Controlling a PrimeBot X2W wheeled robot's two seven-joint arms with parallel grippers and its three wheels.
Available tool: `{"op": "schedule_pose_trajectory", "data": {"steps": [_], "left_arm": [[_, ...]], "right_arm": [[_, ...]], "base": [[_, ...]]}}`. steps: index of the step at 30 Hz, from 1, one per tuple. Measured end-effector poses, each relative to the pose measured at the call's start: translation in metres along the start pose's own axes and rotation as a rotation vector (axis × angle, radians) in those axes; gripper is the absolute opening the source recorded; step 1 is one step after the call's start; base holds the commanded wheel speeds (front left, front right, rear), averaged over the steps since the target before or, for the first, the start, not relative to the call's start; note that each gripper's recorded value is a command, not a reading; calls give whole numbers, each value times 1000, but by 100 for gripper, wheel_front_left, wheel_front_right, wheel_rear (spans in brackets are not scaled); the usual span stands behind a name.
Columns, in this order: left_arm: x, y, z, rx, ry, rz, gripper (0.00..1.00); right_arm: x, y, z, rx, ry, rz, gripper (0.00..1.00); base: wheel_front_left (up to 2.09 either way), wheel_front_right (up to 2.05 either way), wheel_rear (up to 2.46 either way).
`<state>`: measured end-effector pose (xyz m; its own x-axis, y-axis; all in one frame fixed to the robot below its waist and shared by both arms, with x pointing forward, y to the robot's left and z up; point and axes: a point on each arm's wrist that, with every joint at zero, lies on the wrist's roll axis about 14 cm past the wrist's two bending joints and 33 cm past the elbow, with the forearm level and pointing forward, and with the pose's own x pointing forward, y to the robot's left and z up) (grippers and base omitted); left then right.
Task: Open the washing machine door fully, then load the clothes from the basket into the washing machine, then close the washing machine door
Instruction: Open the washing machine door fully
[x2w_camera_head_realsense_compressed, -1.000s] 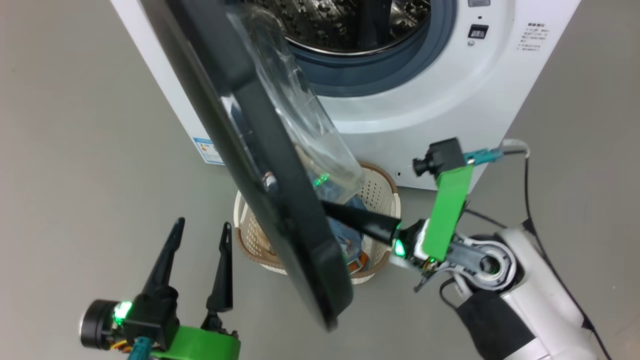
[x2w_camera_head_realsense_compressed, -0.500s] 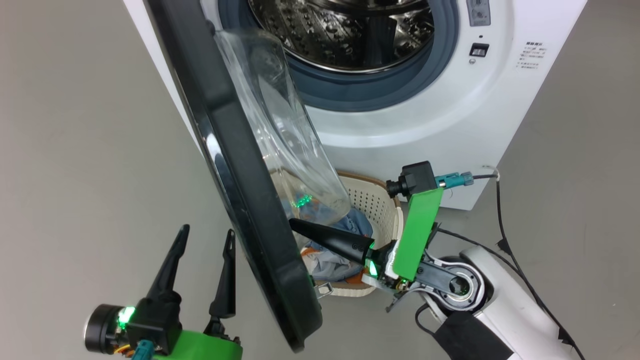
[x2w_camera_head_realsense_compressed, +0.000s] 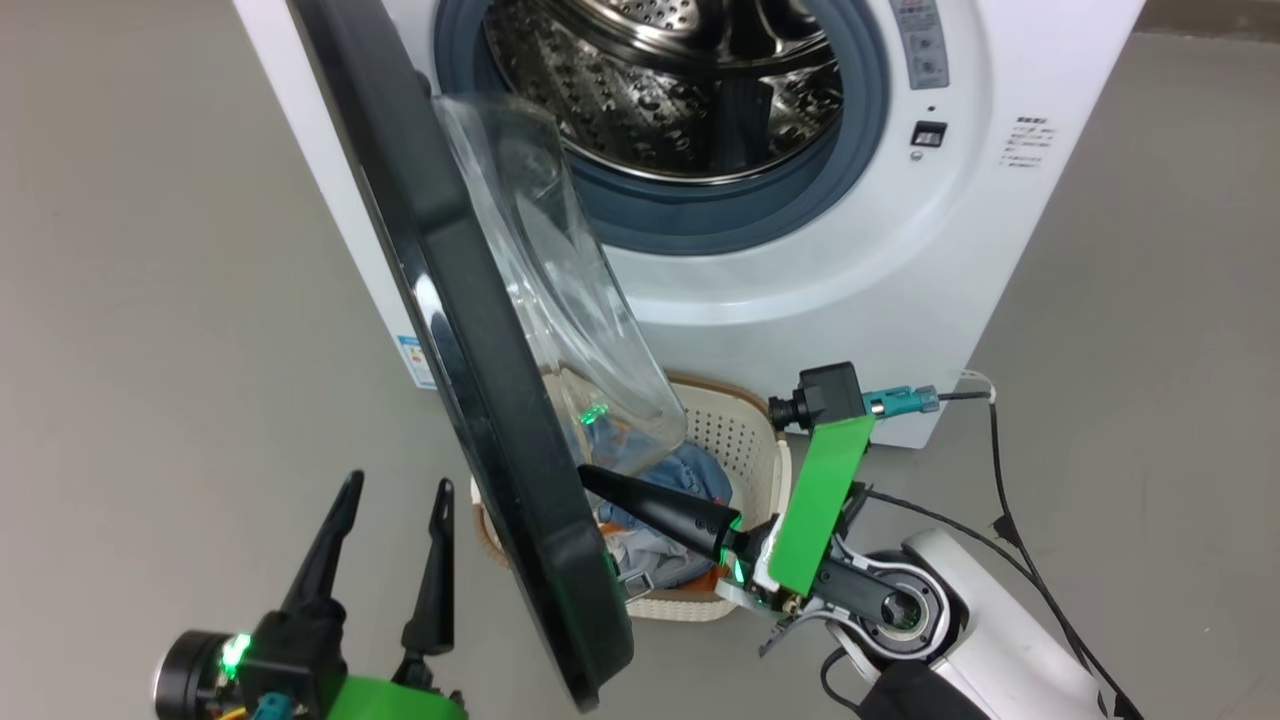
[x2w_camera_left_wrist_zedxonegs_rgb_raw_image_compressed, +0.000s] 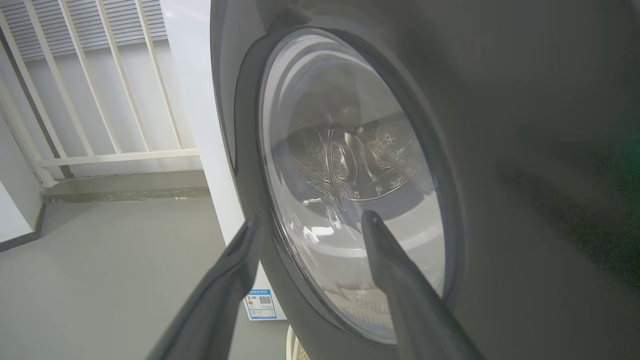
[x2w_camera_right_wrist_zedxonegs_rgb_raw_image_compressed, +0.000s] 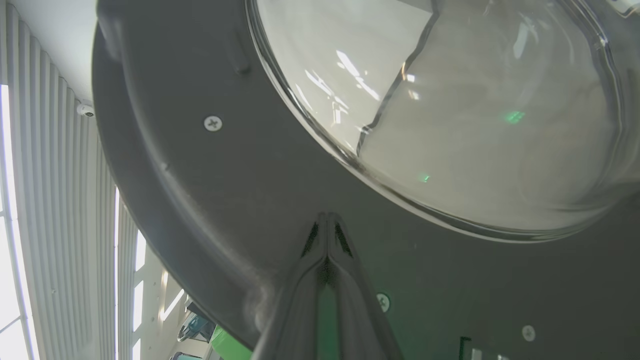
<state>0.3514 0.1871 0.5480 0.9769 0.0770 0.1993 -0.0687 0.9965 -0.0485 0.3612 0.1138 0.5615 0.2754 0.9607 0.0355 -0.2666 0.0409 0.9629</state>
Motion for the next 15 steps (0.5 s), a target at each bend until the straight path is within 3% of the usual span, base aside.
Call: {"op": "schedule_pose_trajectory", "data": {"steps": [5, 6, 7, 10, 11, 12, 15], "left_arm": [[-4, 1, -2, -4, 7, 0, 100], [-3, 2, -1, -4, 4, 1, 100], [-3, 2, 0, -4, 1, 2, 100], [-3, 2, 0, -6, -1, 0, 100], [-4, 2, -2, -7, 4, 0, 100], [-5, 2, -3, -7, 9, 1, 100], [-4, 1, -3, -9, 9, -5, 100]], "right_arm": [[-10, 3, 9, -91, -58, -28, 2], [-13, 5, 12, -113, -73, -31, 15], [-17, 6, 17, -136, -95, -35, 35], [-32, 10, 32, -176, -176, -41, 49], [-37, 11, 37, -204, -202, -50, 86], [-42, 12, 42, -226, -230, -54, 100], [-59, 19, 61, -316, -336, -66, 100]], "base": [[0, 0, 0], [0, 0, 0], [0, 0, 0], [0, 0, 0], [0, 0, 0], [0, 0, 0], [0, 0, 0]]}}
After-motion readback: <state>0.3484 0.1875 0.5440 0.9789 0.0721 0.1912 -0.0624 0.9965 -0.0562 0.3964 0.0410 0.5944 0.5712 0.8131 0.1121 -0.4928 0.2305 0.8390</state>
